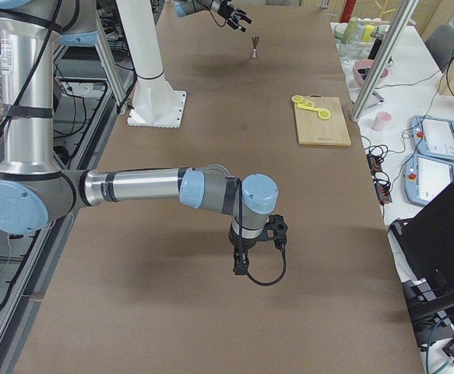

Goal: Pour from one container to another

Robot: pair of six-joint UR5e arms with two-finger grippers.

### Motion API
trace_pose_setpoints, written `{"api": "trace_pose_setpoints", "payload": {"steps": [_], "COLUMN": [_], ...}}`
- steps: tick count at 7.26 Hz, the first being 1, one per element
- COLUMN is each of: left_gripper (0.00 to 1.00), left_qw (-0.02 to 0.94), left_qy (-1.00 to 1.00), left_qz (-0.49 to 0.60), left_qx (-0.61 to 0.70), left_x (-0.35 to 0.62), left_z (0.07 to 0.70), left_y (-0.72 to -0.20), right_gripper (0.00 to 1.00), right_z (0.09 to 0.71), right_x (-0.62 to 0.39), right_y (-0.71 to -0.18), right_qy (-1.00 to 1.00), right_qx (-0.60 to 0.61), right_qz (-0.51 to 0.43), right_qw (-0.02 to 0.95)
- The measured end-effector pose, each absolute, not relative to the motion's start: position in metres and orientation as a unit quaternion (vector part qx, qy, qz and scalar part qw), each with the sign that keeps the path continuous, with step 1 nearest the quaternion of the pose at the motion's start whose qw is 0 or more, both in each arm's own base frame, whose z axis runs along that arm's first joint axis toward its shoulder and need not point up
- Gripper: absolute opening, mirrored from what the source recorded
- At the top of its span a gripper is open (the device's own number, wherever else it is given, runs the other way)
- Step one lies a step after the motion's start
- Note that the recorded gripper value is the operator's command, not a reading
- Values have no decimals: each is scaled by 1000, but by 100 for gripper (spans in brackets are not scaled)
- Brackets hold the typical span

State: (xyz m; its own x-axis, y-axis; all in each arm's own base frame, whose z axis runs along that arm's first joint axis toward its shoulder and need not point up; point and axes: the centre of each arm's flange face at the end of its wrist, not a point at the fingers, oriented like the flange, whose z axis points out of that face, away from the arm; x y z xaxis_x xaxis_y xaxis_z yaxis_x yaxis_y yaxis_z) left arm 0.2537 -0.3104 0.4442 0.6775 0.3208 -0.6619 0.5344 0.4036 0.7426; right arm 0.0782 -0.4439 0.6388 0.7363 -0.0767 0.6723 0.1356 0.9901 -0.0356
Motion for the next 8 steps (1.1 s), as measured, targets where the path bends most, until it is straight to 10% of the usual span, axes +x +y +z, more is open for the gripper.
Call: {"api": "trace_pose_setpoints", "payload": {"steps": [8], "left_gripper": [98], "left_qw": [809], "left_qy": [365], "left_qz": [91], "left_qx": [452], "left_x": [210], "left_z": [402], "left_y": [-450], "right_gripper": [100], "right_z": [655], "right_x": [78], "right_y": [-451], "right_qy": [-355], "right_qx": [21], "right_qz": [-80], "right_qw": [931]}}
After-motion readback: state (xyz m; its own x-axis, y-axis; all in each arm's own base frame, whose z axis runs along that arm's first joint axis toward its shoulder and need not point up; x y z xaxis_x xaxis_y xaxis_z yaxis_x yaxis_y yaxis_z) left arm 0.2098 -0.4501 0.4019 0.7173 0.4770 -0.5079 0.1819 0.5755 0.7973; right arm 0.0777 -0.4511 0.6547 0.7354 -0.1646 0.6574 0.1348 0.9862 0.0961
